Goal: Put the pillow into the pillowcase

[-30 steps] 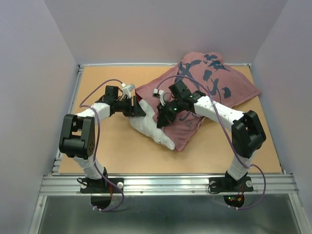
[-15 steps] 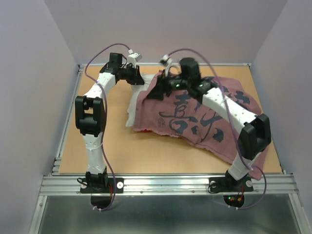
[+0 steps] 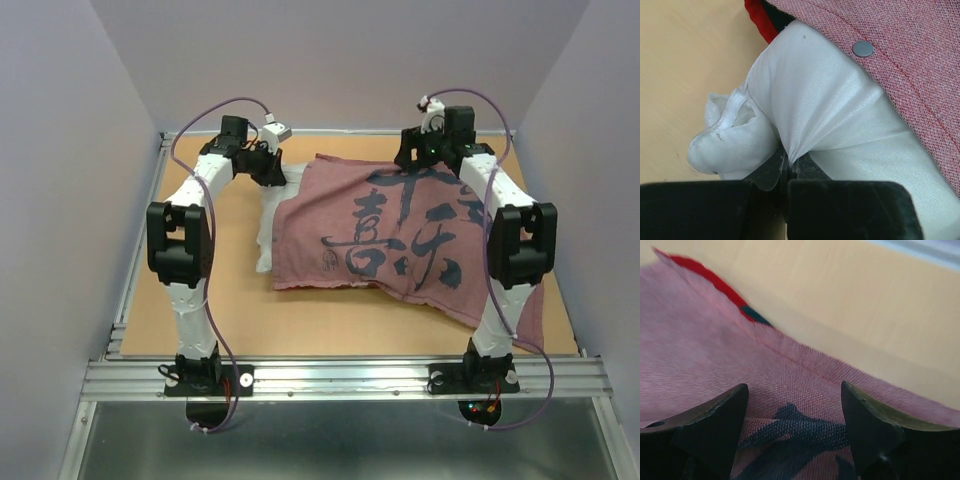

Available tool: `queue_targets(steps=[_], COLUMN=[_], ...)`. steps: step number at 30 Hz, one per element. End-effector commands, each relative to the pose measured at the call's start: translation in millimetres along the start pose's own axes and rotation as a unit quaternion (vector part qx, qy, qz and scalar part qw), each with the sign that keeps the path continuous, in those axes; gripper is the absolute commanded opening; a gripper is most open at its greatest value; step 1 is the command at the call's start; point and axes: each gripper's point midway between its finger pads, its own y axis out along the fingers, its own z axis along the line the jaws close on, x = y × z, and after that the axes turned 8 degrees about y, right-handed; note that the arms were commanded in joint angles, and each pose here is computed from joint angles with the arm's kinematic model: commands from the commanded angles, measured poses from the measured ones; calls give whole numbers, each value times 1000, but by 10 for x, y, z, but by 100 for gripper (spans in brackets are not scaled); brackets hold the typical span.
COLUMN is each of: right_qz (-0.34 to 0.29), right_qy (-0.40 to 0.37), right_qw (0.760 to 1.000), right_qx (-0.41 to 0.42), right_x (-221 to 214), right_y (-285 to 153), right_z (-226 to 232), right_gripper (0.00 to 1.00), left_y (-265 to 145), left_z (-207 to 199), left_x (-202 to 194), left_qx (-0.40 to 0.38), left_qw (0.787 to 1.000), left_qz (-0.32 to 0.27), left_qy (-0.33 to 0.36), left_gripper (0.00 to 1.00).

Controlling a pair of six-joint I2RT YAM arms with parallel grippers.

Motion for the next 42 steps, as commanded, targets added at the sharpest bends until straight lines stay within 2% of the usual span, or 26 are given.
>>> queue_targets(steps=[1,2,5,6,8,10,12,13,15,16,17,18,19,20,23,25,27,30,33,34,35,36,37,38,41,42], right_qz=[57,60,94,94,93,92,67,53,8,-9,-34,-53,-91,-111,-132,-114,-68,-31,-39,-25,-33,-36,12,19,34,20], right_qy=[-6,2,56,80,101,100,63,50,22,18,12,22,2,-6,-3,8,30,33,13,0,-16,-41,-28,-39,-67,-83], right_qw=[998,998,989,977,962,946,937,935,929,927,925,928,924,922,911,908,916,915,919,925,928,935,944,947,961,965], right_qx=[23,31,103,172,236,295,337,348,369,374,378,368,372,371,391,403,394,400,393,378,370,349,328,318,266,248], right_x=[-368,-343,-478,-378,-242,-80,210,335,725,872,1053,1232,1516,1654,1815,1697,1325,933,813,553,480,348,-96,-238,-611,-577], right_y=[206,235,293,198,32,-169,-463,-567,-840,-925,-1001,-1048,-1250,-1357,-1630,-1676,-1457,-1449,-1656,-1552,-1737,-1702,-1583,-1609,-1666,-1716], right_z=[-19,-1,253,536,854,1299,1797,1952,2314,2388,2439,2446,2530,2564,2718,2795,2741,2816,2814,2706,2695,2599,2444,2386,2151,2104], right_gripper=[79,66,39,15,1,1,0,1,1,1,0,1,0,1,1,0,1,1,0,0,1,0,1,1,1,1], left_y=[-250,-243,-239,-222,-212,-257,-327,-371,-550,-634,-791,-981,-1202,-1407,-1614,-1664,-1572,-1459,-1511,-1435,-1370,-1311,-1154,-1083,-949,-967], left_z=[43,38,-18,-90,-173,-337,-590,-640,-940,-1020,-1081,-1291,-1393,-1554,-1790,-1890,-1905,-1902,-1899,-1877,-1831,-1783,-1758,-1748,-1665,-1639], left_x=[217,221,277,330,423,589,830,1044,1325,1446,1711,1806,2038,2135,2226,2165,2020,1827,1742,1595,1498,1378,1065,911,404,325], left_qx=[32,31,21,9,-1,-26,-55,-53,-82,-91,-91,-126,-128,-140,-160,-181,-195,-216,-211,-212,-195,-175,-174,-165,-124,-109], left_qw=[998,998,998,998,997,994,988,980,969,962,945,938,915,903,889,887,893,900,901,909,911,916,937,942,948,938], left_qz=[-14,-15,-24,-33,-47,-77,-124,-164,-214,-237,-288,-310,-360,-380,-398,-397,-384,-367,-366,-350,-345,-333,-278,-258,-195,-187], left_qy=[44,45,52,57,62,69,75,96,93,95,125,90,130,145,159,151,132,92,96,85,120,143,117,137,218,272], left_gripper=[0,0,0,0,0,0,0,0,0,0,0,0,0,0,0,0,0,0,0,0,0,0,0,0,0,0])
